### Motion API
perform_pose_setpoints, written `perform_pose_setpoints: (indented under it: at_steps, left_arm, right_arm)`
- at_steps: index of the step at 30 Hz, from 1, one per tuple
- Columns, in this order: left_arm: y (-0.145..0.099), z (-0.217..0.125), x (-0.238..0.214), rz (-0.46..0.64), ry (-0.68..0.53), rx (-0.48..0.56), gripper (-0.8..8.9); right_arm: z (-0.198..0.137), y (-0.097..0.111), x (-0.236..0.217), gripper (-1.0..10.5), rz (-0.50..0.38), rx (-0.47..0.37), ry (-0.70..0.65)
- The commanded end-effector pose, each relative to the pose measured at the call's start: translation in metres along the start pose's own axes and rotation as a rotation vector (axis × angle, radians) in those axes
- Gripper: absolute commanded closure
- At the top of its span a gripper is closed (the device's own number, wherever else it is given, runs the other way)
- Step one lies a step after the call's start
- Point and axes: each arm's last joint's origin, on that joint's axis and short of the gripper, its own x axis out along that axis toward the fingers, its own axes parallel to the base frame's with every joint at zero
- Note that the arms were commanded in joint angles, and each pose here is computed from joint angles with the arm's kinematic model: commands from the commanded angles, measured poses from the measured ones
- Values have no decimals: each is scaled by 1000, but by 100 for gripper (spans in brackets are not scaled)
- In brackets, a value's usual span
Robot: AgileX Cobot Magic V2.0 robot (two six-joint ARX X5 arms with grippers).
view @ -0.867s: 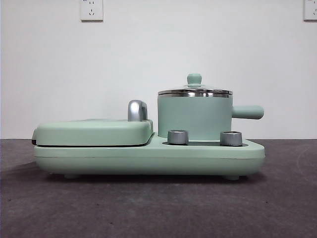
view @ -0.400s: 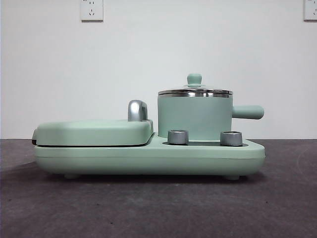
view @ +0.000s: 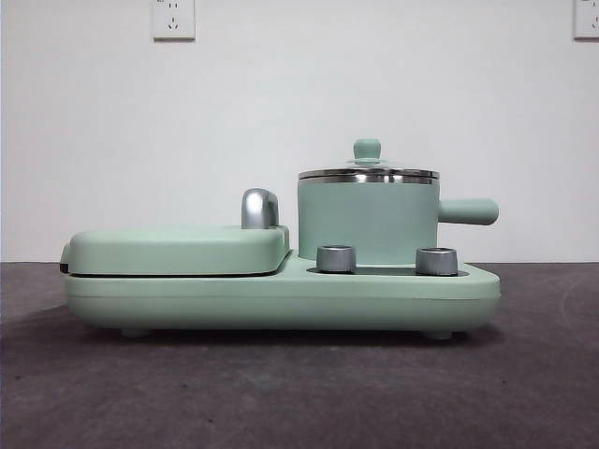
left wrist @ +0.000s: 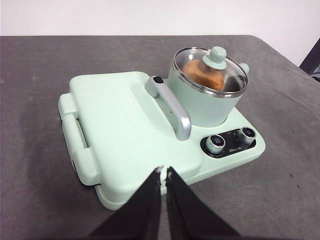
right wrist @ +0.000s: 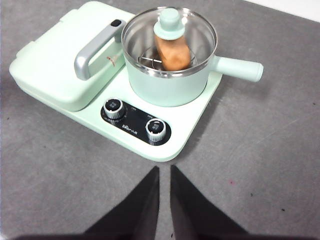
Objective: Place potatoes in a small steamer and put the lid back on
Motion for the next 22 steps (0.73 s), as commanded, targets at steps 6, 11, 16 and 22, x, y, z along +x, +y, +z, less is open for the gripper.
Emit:
perform_pose_setpoints:
  at_steps: [6,11,16,22]
  left_arm:
    - [-2,5,-2,-7,-22,5,804]
    - [-2,-3,-6,-3,-43,66,804]
    - [18,-45,6,184,-201,119,804]
    - [46,-103,29,399,-394,144,804]
  right_arm:
    - [4,1,-3,919,8,1,-39]
    - [4,1,-3,920,8,1,-39]
    - [4,1,-3,919,8,1,-39]
    - [4,1,-3,919,8,1,-39]
